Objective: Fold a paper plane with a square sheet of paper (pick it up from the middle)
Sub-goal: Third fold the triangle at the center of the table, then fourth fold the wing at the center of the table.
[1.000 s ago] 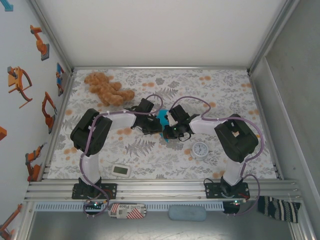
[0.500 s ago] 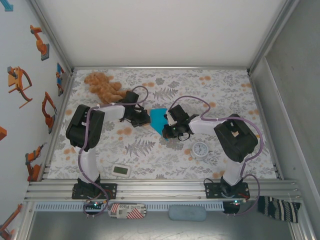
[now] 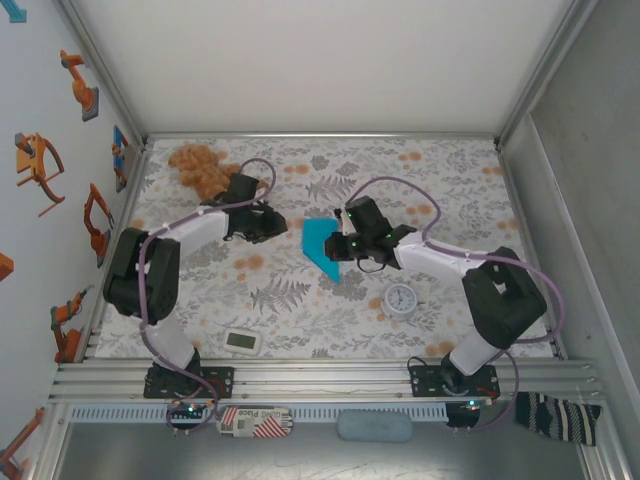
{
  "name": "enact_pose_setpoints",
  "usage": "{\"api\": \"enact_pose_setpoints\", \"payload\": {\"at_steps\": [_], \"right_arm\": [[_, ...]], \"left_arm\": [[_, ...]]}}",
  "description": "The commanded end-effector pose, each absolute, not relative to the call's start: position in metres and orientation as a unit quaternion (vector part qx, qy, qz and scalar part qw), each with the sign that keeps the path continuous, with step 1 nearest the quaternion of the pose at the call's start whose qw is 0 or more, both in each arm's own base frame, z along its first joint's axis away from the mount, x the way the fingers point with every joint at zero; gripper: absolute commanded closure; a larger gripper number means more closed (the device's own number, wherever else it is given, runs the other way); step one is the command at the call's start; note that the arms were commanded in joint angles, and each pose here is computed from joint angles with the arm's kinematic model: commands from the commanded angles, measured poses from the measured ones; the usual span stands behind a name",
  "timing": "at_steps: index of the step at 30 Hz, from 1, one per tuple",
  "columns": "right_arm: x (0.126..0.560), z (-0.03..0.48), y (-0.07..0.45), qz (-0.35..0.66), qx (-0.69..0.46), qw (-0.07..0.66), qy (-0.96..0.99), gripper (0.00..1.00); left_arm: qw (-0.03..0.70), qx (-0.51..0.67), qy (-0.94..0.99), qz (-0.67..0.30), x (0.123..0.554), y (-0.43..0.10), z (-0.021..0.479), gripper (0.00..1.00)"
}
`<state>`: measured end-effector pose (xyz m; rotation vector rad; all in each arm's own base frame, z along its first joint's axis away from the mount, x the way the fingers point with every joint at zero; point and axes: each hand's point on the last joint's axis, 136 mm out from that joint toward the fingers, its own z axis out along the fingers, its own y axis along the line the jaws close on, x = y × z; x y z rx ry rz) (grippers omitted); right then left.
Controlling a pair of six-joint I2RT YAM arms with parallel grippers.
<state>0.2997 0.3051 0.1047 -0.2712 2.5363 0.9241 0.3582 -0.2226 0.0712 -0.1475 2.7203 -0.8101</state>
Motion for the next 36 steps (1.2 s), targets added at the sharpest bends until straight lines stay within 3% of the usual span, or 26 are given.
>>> {"api": "enact_pose_setpoints", "payload": {"at_steps": [1, 7, 21, 36], "right_arm": [[0.307, 0.101, 0.305, 0.348, -0.014, 0.226, 0.91, 0.91], [0.312, 0.081, 0.312, 0.339, 0.01, 0.217, 0.915, 0.88], [0.317, 0.054, 0.292, 0.285, 0.033, 0.218, 0.933, 0.85], [0.316, 0.047, 0.281, 0.276, 0.042, 0.215, 0.936, 0.87]], "left_arm": [[0.145, -0.096, 0.935, -0.309, 0.346, -0.223, 0.069, 0.67], [0.132, -0.117, 0.916, -0.36, 0.333, -0.242, 0.069, 0.57], [0.077, -0.087, 0.908, -0.401, 0.328, -0.291, 0.051, 0.5], [0.058, -0.041, 0.889, -0.452, 0.325, -0.311, 0.048, 0.56]]}}
